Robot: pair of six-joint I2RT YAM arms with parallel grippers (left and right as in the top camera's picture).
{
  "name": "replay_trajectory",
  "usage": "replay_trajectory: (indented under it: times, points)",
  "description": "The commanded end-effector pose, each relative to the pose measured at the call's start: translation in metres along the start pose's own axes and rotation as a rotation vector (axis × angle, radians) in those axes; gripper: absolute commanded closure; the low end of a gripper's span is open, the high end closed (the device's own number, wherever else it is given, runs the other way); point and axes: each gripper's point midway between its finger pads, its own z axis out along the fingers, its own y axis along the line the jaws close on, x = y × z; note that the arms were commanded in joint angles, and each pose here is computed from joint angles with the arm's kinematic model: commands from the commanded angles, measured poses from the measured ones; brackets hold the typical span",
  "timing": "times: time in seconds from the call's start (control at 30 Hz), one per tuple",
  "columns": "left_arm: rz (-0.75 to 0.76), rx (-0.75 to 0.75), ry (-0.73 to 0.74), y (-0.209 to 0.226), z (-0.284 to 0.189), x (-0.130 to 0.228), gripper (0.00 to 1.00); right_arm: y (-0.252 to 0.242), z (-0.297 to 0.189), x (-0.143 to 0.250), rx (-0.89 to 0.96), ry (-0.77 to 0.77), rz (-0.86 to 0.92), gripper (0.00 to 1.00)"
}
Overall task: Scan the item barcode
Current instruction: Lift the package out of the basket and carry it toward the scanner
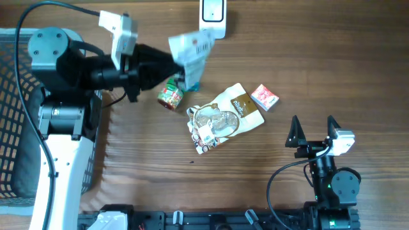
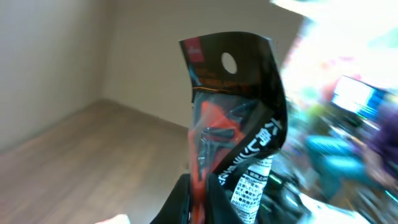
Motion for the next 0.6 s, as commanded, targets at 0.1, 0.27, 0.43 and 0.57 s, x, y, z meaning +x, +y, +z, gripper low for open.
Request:
replay_trajectory:
  times: [0.1, 0.27, 0.43, 0.57]
  points:
    - [-0.031, -0.479, -0.182, 0.079, -0.007, -0.029, 0.96, 0.003, 0.0, -0.001, -0.015, -0.004, -0.012, 0.0]
    - [-0.043, -0.586, -0.206, 0.113, 0.008, -0.023, 0.96, 0.003, 0.0, -0.001, -0.015, -0.004, -0.012, 0.0]
    - [-0.067, -0.663, -0.21, 0.152, 0.031, -0.008, 0.96, 0.003, 0.0, -0.001, -0.015, -0.004, -0.012, 0.0]
    - [-0.081, -0.729, -0.203, 0.179, 0.052, 0.0, 0.96, 0.003, 0.0, -0.001, -0.015, -0.004, -0.012, 0.0]
